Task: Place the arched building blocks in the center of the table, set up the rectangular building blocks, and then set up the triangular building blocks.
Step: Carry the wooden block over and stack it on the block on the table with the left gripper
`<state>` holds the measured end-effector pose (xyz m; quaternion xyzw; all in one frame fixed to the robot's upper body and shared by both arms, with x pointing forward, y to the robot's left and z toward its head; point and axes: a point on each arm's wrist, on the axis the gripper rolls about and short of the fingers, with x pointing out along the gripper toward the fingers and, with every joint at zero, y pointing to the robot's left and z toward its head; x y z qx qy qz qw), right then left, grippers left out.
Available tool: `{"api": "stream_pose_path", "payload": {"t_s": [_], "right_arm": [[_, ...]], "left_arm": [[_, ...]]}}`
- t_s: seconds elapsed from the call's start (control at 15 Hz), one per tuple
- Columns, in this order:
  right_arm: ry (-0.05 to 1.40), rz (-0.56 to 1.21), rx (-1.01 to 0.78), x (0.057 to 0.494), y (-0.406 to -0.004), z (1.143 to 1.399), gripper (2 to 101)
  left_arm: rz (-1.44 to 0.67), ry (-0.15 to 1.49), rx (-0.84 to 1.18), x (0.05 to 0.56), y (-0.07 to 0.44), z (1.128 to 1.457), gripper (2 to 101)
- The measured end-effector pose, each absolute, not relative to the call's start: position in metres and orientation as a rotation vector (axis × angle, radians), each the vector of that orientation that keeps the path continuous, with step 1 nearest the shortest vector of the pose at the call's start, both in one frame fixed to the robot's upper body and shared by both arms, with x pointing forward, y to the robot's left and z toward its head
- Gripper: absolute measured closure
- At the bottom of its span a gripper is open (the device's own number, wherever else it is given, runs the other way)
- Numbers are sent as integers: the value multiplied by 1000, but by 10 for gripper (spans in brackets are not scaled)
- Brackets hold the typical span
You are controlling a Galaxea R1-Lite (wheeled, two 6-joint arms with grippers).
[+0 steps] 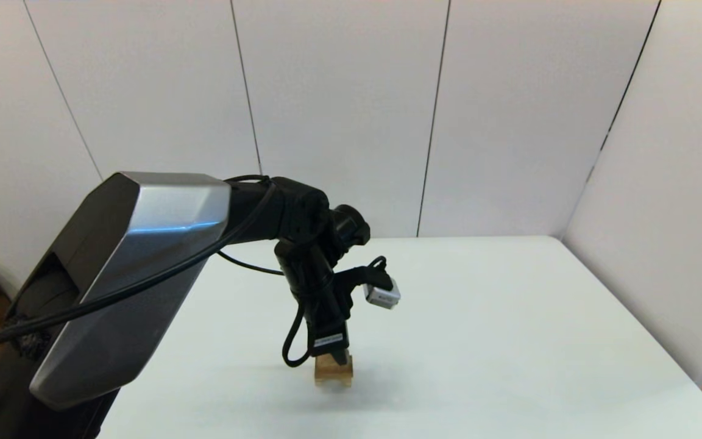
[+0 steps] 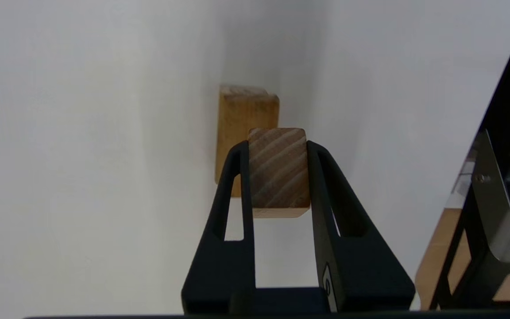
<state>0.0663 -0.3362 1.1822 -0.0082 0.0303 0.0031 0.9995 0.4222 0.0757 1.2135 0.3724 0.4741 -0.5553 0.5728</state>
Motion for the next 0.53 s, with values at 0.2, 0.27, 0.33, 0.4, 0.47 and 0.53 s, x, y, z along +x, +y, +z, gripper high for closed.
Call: {"api": "stream_pose_path", "payload": {"t_s": [0.2, 0.27, 0.33, 0.4, 0.47, 0.53], "right_arm": [[61, 6, -16, 66, -336, 1182, 49], [61, 6, -16, 66, -336, 1182, 49], [61, 6, -16, 66, -336, 1182, 49], [61, 6, -16, 66, -336, 1182, 49], [61, 6, -16, 66, -336, 1182, 49], [61, 6, -16, 66, -336, 1182, 49]], "left_arm": [[-1311, 1127, 877, 418, 76, 1216, 809], [-1312, 1128, 877, 417, 77, 1216, 809], [-1311, 1129, 876, 416, 78, 1216, 809], [-1309, 1132, 877, 416, 78, 1216, 809], [-1310, 1137, 877, 416, 78, 1214, 809], [-1309, 1142, 879, 417, 78, 1212, 809]]}}
